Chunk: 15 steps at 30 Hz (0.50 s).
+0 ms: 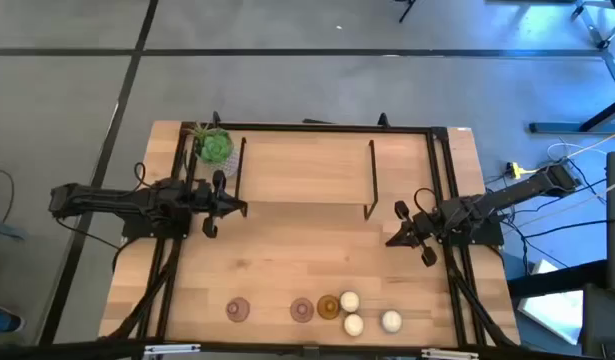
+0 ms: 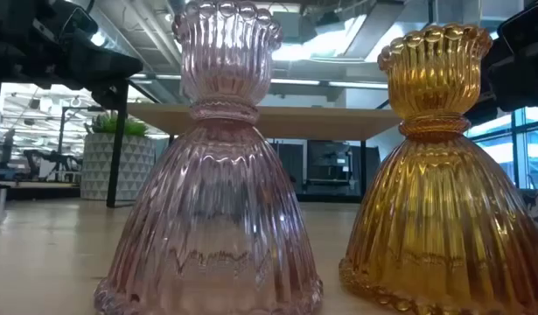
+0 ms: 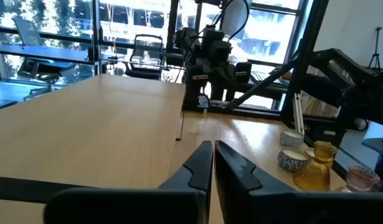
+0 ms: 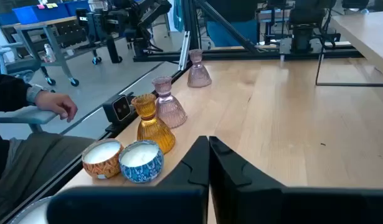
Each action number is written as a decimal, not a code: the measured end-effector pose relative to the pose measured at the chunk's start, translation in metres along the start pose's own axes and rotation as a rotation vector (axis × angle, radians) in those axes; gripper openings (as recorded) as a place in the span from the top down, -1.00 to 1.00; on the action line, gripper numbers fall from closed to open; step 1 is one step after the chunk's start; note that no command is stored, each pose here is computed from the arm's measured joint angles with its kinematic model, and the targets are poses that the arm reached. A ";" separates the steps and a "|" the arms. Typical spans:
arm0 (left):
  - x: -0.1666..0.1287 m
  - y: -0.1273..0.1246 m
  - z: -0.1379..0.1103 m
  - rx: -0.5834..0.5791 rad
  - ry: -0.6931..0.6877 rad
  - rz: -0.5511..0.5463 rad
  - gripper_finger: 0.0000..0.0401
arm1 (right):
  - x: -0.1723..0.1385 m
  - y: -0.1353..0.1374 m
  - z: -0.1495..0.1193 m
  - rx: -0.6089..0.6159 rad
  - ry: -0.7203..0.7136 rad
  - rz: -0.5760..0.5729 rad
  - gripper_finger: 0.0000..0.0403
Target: Pick & Place candle stick holders
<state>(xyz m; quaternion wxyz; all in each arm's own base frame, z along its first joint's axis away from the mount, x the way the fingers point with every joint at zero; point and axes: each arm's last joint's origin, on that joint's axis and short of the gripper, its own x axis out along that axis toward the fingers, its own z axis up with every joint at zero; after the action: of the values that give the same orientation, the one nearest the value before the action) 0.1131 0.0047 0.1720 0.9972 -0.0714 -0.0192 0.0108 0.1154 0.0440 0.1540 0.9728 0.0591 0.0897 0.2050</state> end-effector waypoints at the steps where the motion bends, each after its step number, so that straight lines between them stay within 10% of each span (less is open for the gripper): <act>1: 0.000 0.000 0.000 0.000 0.000 0.000 0.95 | 0.000 0.000 0.000 0.000 0.001 0.000 0.99; 15: 0.000 0.000 0.000 0.000 0.000 0.000 0.96 | 0.000 0.000 0.000 0.000 0.000 0.000 0.99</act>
<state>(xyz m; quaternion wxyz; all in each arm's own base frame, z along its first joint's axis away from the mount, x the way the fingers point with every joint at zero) 0.1131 0.0047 0.1720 0.9972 -0.0714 -0.0192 0.0109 0.1154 0.0441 0.1539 0.9728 0.0591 0.0897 0.2053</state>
